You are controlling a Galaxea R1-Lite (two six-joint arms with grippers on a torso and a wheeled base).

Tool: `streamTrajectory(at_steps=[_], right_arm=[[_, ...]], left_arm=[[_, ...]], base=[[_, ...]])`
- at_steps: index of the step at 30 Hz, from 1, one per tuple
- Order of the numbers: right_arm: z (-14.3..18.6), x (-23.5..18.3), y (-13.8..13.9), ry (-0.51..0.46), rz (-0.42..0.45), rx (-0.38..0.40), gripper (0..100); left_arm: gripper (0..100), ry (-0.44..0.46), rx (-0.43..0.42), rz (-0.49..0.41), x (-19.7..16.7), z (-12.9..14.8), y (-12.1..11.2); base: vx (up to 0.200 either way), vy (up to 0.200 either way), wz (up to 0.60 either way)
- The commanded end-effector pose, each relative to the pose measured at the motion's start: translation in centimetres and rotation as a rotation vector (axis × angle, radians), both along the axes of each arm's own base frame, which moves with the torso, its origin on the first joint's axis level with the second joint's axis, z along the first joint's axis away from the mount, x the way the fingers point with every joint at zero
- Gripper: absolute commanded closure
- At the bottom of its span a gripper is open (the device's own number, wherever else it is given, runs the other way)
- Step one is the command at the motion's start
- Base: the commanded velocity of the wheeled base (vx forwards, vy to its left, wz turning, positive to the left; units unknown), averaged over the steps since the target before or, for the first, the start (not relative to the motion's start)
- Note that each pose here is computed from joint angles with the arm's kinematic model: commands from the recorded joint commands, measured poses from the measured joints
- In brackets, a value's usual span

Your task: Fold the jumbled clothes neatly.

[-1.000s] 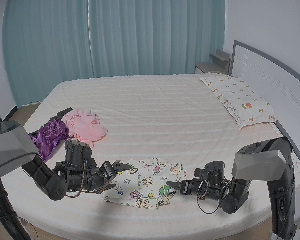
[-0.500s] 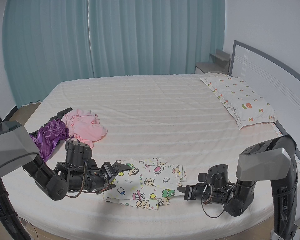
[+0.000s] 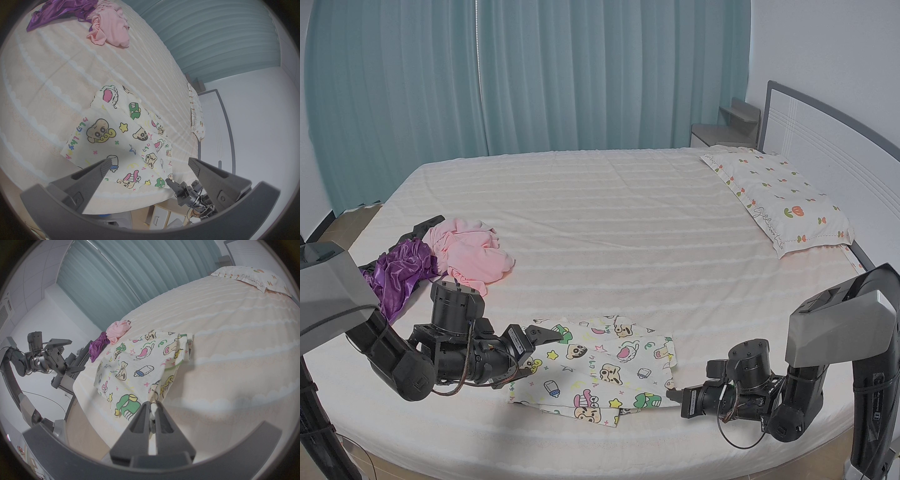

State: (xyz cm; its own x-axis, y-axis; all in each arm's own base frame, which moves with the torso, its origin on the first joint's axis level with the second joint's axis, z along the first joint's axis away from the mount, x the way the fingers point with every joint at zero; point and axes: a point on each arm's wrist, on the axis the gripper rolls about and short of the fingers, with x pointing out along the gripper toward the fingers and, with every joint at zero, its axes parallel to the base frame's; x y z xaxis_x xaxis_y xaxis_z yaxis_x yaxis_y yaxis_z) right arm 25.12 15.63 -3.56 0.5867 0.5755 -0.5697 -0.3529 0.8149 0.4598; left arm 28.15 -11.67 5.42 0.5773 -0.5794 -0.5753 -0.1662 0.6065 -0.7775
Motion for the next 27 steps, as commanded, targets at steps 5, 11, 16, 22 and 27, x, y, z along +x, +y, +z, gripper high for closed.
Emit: streamTrajectory(at_steps=[5,11,16,22,27], right_arm=[[-0.1,-0.2,-0.1,-0.001,0.015,-0.023,0],[1.6,0.0,-1.0,-0.055,-0.028,-0.011,0],[3.8,2.5,-1.8,-0.152,-0.091,0.037,0],[3.4,7.8,-1.2,-0.144,-0.135,0.034,0],[-0.1,11.5,0.4,-0.112,-0.134,0.018,0]], left_arm=[[0,0.002,0.001,0.0,0.0,-0.1,0.0],[0,0.002,0.001,0.0,0.0,-0.1,0.0],[0,0.003,0.0,0.003,0.1,-0.1,0.0],[0,0.008,-0.003,0.011,0.2,-0.2,0.3],[0,0.004,0.0,0.014,0.4,-0.6,0.2]], base=[[0.0,0.0,0.0],[0.0,0.0,0.0],[0.0,0.0,0.0],[0.0,0.0,0.0],[0.0,0.0,0.0]])
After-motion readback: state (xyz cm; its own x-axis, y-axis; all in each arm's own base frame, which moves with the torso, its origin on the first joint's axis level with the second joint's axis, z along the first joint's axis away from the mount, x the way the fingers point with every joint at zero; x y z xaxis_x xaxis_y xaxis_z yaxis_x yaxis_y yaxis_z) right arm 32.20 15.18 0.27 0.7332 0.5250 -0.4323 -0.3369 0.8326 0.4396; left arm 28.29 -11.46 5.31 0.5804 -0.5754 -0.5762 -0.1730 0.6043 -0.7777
